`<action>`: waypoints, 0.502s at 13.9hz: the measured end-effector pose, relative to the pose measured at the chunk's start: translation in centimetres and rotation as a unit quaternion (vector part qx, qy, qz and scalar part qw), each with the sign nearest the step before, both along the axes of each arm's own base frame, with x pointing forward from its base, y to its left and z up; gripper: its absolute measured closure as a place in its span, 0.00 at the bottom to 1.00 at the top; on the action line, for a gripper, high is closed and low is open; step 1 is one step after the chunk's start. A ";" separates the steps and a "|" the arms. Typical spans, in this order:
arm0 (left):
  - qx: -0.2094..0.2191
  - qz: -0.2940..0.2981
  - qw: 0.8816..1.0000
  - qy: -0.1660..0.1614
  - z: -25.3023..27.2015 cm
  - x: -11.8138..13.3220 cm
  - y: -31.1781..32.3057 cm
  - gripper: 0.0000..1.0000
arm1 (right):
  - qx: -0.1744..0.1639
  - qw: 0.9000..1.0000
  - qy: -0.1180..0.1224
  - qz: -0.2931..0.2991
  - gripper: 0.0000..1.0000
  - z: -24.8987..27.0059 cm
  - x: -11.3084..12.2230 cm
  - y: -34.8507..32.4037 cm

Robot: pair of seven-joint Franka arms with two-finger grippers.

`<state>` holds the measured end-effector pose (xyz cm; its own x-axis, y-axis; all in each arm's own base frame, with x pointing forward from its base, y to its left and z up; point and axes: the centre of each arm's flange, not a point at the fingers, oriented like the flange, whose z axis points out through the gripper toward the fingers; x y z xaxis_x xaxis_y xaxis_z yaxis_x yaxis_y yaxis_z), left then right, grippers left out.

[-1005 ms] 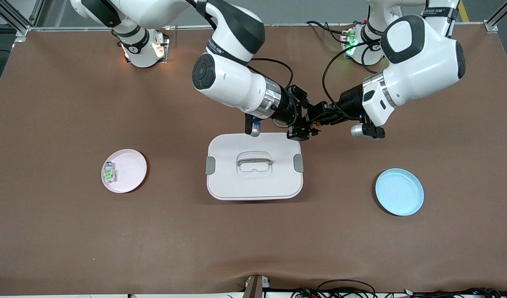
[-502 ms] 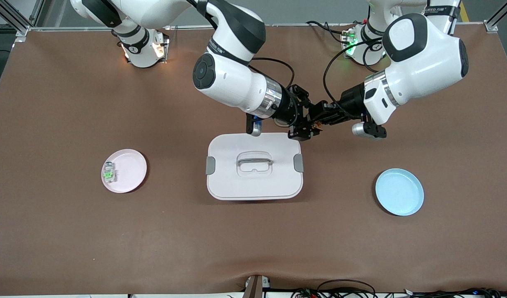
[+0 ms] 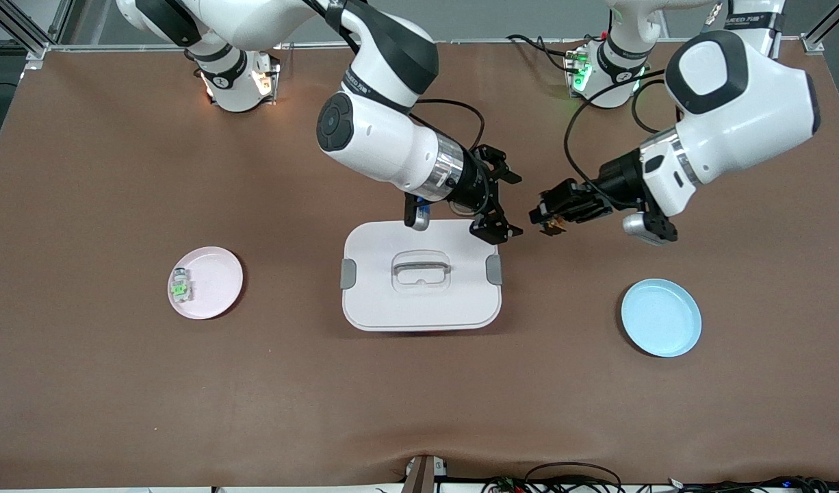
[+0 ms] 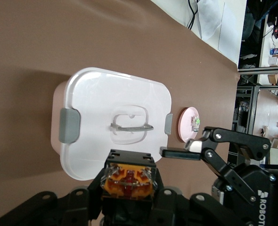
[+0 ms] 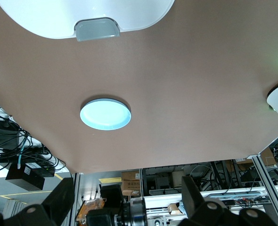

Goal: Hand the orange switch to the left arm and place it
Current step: 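Open the right gripper and withdraw while the left gripper carries the switch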

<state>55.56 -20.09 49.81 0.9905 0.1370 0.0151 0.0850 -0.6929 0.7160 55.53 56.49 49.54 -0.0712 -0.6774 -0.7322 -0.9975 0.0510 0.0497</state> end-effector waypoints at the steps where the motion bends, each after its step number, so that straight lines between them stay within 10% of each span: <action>1: 0.001 -0.001 1.000 -0.002 -0.2 0.1 0.3 0.60 | 0.000 1.000 0.000 0.000 0.00 0.0 0.0 0.0; 7: 0.106 -0.031 0.994 -0.019 -4.6 2.4 7.0 0.60 | 0.000 1.000 -0.003 0.000 0.00 0.0 0.1 -0.1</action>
